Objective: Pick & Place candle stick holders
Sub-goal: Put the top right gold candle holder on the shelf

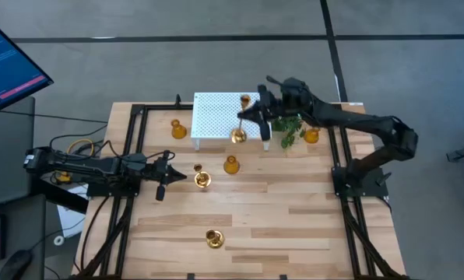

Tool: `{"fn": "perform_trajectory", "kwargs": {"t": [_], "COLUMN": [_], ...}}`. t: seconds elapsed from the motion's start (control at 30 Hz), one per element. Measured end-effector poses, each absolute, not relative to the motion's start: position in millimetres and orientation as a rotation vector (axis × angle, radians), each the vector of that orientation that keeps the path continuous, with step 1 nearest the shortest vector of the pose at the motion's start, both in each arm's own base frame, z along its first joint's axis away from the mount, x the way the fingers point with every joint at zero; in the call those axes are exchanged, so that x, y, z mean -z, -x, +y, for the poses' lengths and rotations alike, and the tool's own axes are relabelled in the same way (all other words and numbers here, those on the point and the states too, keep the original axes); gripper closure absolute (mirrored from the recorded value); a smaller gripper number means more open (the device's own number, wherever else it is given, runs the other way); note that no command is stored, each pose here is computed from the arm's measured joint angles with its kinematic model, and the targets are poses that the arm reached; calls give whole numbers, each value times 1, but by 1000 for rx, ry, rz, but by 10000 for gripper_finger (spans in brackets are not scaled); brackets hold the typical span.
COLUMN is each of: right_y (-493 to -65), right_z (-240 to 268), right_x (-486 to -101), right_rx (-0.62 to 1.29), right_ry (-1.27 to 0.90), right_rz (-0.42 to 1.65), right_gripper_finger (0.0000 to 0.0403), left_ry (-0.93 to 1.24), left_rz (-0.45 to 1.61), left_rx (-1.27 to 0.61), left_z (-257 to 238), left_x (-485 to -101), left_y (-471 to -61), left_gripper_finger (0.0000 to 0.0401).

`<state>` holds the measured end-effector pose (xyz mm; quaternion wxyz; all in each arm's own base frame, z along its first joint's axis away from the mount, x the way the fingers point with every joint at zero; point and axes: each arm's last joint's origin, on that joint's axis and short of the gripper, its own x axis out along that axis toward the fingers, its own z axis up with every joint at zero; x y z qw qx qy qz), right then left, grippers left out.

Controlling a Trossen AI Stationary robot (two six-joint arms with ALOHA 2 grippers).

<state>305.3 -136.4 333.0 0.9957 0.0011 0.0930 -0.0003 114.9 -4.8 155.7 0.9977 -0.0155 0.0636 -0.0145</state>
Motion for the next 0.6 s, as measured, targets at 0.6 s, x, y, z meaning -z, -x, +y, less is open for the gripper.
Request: {"fn": "perform_trajectory", "kwargs": {"t": [0.6], "right_y": [-255], "right_z": [-244], "right_x": [-334], "right_rx": [429], "right_ry": [-103], "right_rz": [205], "right_gripper_finger": [399], "left_ry": [31], "left_rz": [127], "left_rx": [29], "left_z": [-5], "left_x": [-156], "left_y": [-115], "left_gripper_finger": [393]}}
